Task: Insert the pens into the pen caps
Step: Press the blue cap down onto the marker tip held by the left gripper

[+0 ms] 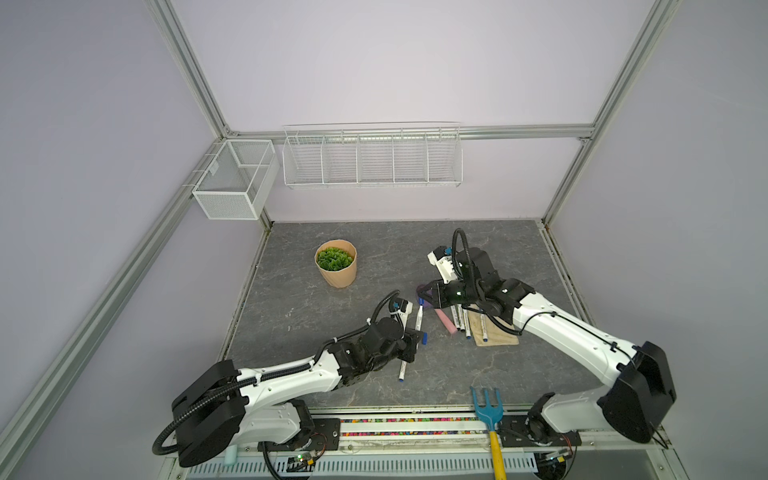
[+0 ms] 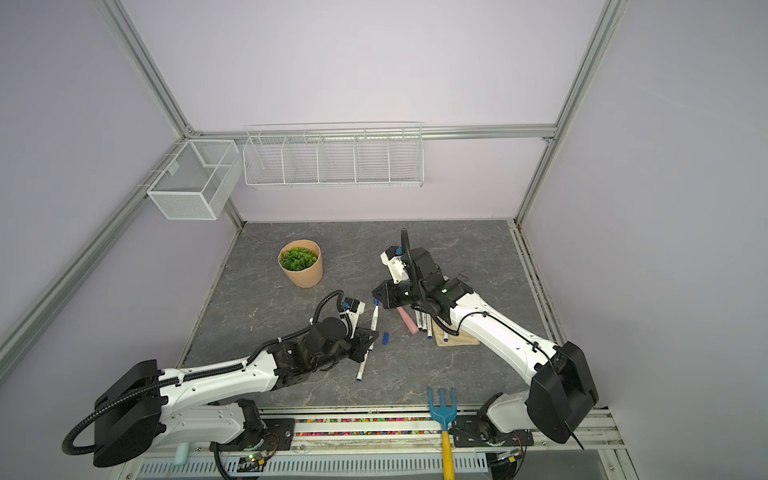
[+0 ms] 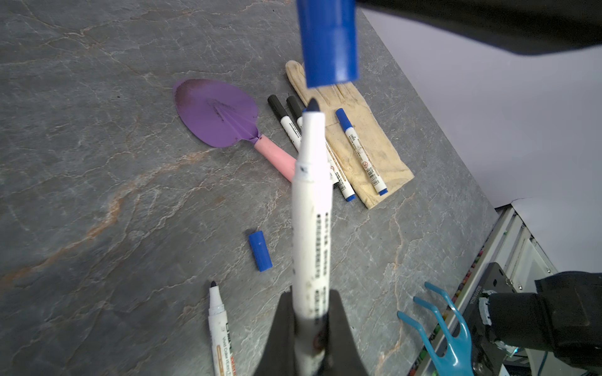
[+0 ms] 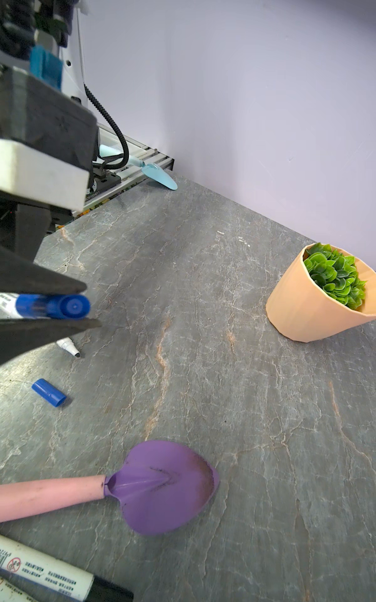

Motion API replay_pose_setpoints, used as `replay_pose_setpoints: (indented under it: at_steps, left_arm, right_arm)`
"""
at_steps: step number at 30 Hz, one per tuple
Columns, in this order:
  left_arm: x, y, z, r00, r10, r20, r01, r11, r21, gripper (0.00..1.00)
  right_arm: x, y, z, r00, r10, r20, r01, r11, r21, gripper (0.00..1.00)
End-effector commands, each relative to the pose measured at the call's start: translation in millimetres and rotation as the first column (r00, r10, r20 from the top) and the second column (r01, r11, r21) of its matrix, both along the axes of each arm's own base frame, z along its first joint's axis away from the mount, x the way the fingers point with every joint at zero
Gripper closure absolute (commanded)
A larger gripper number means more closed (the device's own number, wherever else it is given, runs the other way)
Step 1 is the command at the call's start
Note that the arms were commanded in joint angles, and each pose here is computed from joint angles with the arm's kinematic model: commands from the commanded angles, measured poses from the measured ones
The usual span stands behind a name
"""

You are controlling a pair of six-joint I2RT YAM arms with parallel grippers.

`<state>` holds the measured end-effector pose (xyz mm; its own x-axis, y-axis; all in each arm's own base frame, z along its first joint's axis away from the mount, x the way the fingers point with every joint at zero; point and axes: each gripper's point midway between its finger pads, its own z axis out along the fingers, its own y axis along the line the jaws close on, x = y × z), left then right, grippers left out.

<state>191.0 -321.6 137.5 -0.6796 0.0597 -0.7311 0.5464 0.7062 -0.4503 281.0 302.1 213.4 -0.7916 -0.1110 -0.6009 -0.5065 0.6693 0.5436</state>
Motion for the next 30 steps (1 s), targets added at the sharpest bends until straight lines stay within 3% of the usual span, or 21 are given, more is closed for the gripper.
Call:
replay_pose_setpoints:
  at_steps: [1,19,26,30]
  left_arm:
    - [2,-7,23,0.999,-0.009,0.043,0.011,0.999,-0.049,1.00]
    - [4,-5,21,0.999,0.007,0.045,-0.005,0.999,-0.046,1.00]
    - [8,-5,28,0.997,0.026,0.066,-0.021,0.998,-0.065,1.00]
    - [14,-4,44,0.992,0.059,0.108,-0.048,0.993,-0.106,1.00]
  right_arm:
    - [0,-1,-15,1.000,-0.002,-0.020,0.002,1.000,-0.023,0.92]
    - [-4,-4,-25,1.000,0.010,-0.017,-0.011,0.997,-0.075,0.92]
    - [-28,6,-16,0.990,0.130,-0.059,-0.131,0.991,-0.011,0.92]
    - [-51,3,-8,0.965,0.221,-0.140,-0.219,0.975,0.031,0.92]
